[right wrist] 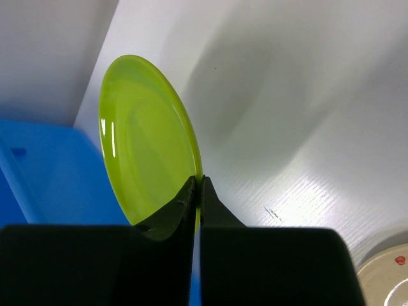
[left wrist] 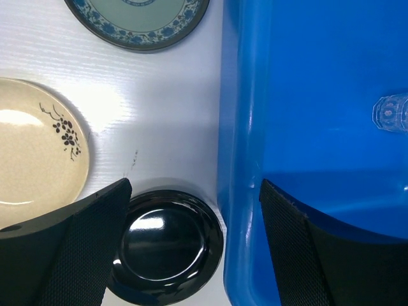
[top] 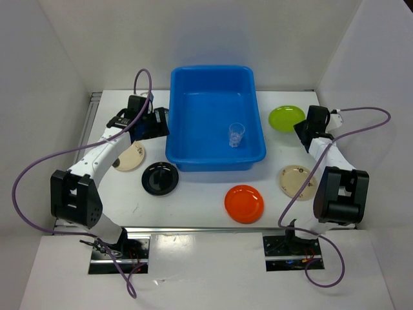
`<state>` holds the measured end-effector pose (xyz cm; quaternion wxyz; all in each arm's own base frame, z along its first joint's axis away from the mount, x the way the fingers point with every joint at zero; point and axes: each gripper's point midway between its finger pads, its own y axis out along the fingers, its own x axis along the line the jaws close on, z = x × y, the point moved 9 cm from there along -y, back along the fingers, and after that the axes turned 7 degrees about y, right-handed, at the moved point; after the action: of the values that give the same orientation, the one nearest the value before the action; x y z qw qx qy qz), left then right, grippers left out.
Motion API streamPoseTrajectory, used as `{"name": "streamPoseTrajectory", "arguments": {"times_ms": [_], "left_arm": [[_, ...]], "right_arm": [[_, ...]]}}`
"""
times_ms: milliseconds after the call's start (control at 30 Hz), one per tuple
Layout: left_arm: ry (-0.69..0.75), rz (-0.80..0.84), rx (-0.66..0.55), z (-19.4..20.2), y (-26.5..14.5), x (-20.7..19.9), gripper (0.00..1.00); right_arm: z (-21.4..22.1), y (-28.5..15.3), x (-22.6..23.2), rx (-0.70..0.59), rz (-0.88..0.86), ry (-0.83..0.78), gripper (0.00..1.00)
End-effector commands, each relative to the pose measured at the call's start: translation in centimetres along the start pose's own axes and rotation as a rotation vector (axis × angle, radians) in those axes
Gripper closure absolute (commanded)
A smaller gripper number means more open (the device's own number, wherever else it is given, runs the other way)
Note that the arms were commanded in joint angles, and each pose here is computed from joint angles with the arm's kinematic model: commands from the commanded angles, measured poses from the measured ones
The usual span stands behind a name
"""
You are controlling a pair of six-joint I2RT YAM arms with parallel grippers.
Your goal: Place the mixed dishes into the plastic bin
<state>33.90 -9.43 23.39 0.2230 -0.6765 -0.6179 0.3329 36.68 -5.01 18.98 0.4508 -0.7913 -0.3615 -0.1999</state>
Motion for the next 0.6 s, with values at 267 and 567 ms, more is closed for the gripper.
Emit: {"name": "streamPoseTrajectory", "arguments": {"times_ms": [267, 567], "left_arm": [[0.003, 0.036, -0.022, -1.0, 0.3, -0.3, 0.11], [0.003, -0.091, -0.12, -4.3, -0.4, 0.8, 0.11]], "right_arm": [[-2.9, -7.4, 14.6, -0.217, -0.385, -0.092, 0.99], [8.3, -5.9, 24.6, 0.153, -0.539, -0.452, 0.99]]}}
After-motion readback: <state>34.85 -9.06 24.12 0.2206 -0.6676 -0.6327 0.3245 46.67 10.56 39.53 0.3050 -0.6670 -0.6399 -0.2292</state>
